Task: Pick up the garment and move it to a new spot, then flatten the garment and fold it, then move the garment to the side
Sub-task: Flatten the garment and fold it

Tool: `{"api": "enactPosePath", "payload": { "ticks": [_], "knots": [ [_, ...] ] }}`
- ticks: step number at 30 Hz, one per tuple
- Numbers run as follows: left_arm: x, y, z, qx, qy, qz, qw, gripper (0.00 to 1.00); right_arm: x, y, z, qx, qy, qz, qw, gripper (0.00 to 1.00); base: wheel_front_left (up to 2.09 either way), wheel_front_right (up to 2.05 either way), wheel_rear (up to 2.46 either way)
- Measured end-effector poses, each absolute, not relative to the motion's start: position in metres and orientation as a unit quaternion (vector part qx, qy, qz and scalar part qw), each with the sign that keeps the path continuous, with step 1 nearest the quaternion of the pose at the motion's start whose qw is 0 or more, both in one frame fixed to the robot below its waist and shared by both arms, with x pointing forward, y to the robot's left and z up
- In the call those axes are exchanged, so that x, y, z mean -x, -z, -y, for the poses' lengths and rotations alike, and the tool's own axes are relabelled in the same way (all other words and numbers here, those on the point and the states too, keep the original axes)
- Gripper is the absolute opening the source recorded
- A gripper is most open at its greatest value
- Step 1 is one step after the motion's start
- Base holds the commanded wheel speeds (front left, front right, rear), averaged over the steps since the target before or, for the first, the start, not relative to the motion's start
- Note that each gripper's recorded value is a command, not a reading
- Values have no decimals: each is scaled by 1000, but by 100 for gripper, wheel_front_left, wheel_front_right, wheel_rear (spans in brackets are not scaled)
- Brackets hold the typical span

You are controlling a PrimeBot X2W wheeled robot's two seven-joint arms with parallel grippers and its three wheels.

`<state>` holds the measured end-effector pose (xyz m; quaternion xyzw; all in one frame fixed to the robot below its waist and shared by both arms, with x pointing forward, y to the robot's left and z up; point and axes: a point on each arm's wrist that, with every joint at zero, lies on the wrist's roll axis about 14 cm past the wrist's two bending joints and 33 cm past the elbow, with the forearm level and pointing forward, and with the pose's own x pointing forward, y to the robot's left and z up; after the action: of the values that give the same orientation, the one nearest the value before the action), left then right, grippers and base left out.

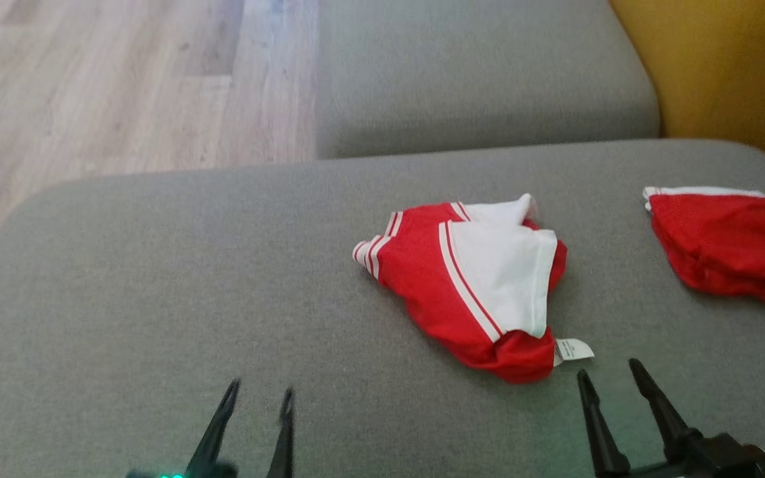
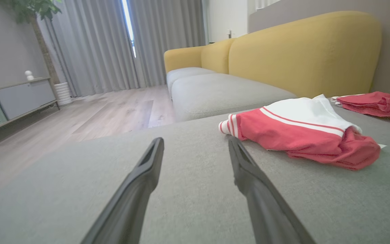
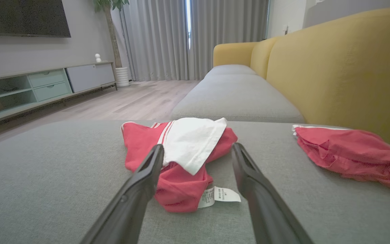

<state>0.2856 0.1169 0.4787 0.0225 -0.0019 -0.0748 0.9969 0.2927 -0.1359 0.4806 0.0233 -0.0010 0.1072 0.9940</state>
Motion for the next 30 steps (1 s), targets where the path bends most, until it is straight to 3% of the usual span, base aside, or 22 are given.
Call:
{"api": "enactPosePath", "payload": {
  "ticks": [8,16,23,30],
  "knots": [
    [-374,-486,-63,-56,190,5,980,100,-315,-474,132,-10,-134,-17,991,100,0,0,0],
    [-479,-468,-29,-99,219,-87,967,100,-357,-465,141,-6,-129,-28,991,100,0,0,0],
    [-485,-386,-1,-120,266,-243,925,100,-366,-446,156,-6,-109,-59,992,100,0,0,0],
    [-488,-379,24,-114,312,-247,910,100,-370,-443,166,-2,-95,-64,993,100,0,0,0]
  ]
}}
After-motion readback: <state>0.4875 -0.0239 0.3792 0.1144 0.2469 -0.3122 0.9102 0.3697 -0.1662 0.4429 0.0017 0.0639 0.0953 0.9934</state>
